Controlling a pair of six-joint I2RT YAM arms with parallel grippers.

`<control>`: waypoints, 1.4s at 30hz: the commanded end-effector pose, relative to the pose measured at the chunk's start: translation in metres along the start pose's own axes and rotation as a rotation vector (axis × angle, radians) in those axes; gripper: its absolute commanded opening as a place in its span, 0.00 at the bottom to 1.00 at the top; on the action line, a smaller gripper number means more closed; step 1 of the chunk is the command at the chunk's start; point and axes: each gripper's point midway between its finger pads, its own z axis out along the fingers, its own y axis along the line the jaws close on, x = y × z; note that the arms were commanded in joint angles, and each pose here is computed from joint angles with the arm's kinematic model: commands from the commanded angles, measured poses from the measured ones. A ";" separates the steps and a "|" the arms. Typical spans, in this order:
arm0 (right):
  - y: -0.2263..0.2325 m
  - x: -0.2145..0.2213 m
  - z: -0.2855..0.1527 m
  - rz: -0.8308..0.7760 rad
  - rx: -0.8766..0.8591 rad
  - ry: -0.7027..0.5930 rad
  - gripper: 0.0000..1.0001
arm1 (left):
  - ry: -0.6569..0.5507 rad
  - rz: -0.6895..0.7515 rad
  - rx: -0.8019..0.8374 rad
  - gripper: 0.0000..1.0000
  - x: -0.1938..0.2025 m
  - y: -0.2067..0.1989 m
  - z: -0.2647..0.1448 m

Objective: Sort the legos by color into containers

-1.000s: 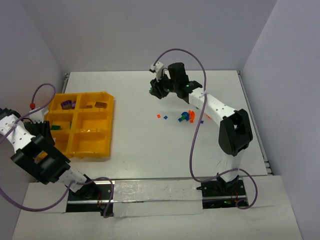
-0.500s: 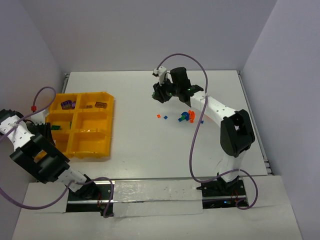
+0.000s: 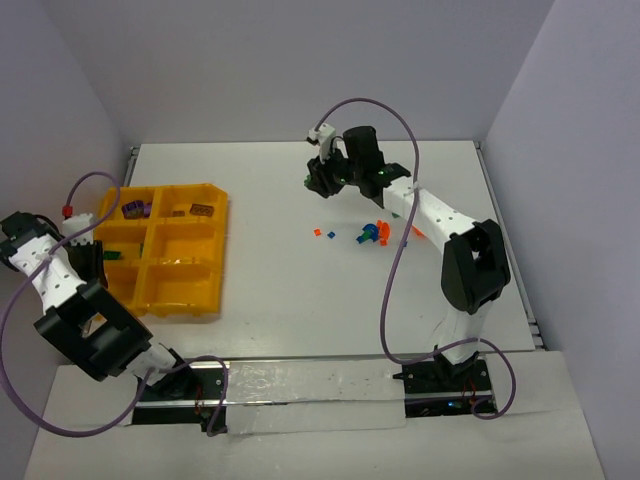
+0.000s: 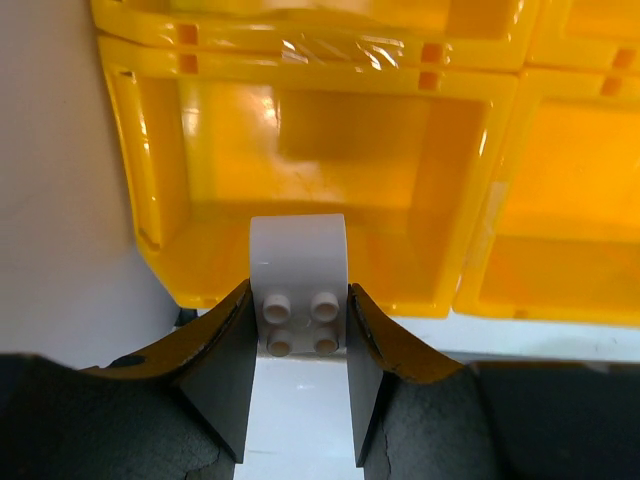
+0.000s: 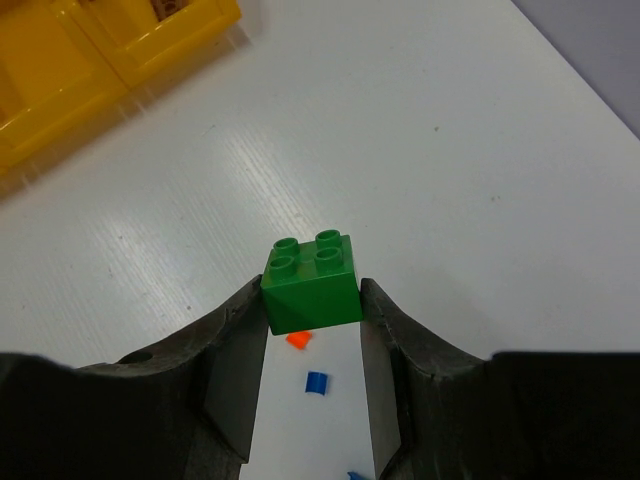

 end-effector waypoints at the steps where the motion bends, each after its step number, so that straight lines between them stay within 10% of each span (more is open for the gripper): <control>1: -0.002 -0.038 -0.010 -0.034 -0.015 -0.080 0.00 | -0.061 -0.025 -0.060 0.30 -0.013 0.003 -0.001; 10: 0.026 -0.052 -0.010 -0.012 -0.200 -0.094 0.00 | -0.085 -0.044 -0.023 0.65 -0.026 -0.006 0.007; 19: 0.049 -0.056 -0.022 0.047 -0.358 -0.153 0.00 | -0.164 -0.035 0.061 0.72 -0.050 -0.020 -0.005; 29: 0.059 -0.086 -0.022 -0.073 -0.351 -0.309 0.00 | -0.585 -0.034 0.623 0.79 -0.210 -0.170 -0.123; 42: 0.113 -0.128 -0.007 -0.293 -0.365 -0.411 0.00 | -0.513 0.106 0.946 0.87 -0.230 -0.299 -0.137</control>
